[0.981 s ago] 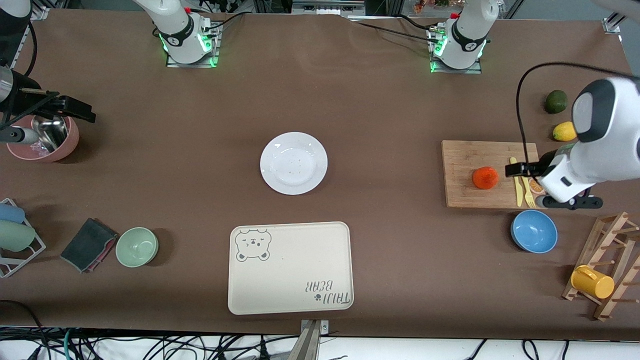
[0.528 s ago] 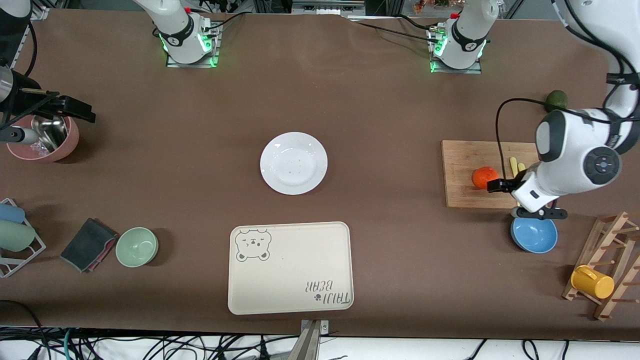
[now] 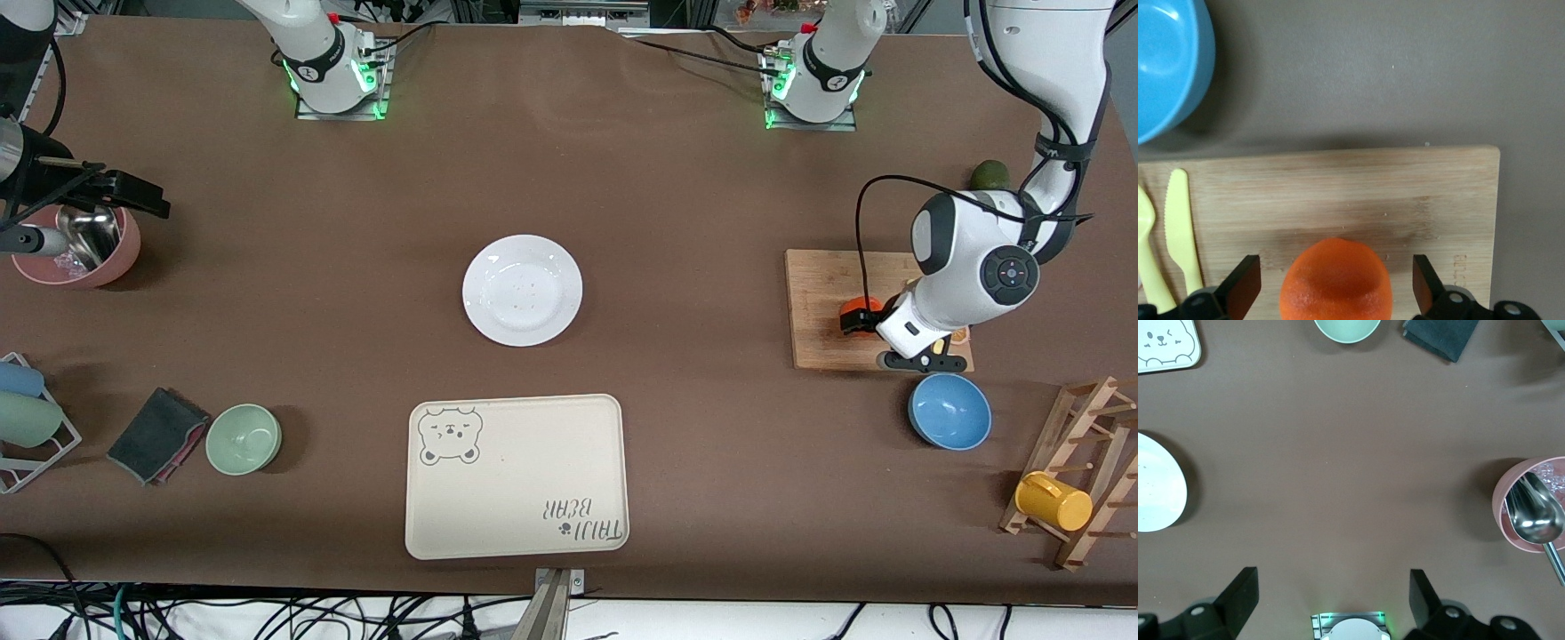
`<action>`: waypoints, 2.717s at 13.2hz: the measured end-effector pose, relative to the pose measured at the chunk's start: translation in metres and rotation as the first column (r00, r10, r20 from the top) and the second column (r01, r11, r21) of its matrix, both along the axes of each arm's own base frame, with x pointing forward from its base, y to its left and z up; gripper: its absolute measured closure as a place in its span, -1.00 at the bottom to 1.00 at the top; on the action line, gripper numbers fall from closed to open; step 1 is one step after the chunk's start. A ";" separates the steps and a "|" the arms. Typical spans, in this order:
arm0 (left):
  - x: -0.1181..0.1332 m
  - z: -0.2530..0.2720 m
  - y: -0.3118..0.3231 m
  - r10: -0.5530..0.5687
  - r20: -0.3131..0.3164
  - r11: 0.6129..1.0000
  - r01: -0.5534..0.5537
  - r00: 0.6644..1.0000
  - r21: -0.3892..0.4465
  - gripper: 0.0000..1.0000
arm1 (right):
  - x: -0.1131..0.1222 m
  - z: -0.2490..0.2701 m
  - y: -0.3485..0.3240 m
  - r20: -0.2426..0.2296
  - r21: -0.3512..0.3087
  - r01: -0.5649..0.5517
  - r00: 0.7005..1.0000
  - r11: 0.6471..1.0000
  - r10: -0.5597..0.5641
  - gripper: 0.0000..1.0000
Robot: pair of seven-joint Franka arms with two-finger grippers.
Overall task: Place orange and plate with both arms
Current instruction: 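Close the left gripper around the orange and lift it, then carry the orange to the white plate while the right gripper reaches out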
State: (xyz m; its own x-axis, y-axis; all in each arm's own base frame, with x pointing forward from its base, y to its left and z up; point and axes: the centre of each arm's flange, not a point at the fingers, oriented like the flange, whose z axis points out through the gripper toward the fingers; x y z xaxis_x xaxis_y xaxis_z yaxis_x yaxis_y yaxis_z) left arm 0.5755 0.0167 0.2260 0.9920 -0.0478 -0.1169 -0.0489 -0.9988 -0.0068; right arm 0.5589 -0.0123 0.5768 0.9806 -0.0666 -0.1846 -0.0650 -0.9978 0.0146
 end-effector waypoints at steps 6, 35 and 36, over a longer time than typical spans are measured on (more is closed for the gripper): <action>-0.019 -0.021 -0.001 -0.002 -0.054 1.000 0.002 0.999 -0.002 -1.00 | 0.000 0.000 0.000 0.000 0.000 0.000 1.000 1.000 0.000 -1.00; 0.003 0.068 -0.479 0.586 -0.085 0.760 -0.583 0.806 -0.286 -0.59 | 0.030 -0.092 0.016 -0.134 0.112 -0.075 0.987 0.991 0.090 -1.00; -0.009 0.056 -0.496 0.594 -0.094 0.752 -0.593 0.799 -0.288 -0.59 | 0.036 -0.115 0.018 -0.141 0.159 -0.071 0.986 0.985 0.093 -1.00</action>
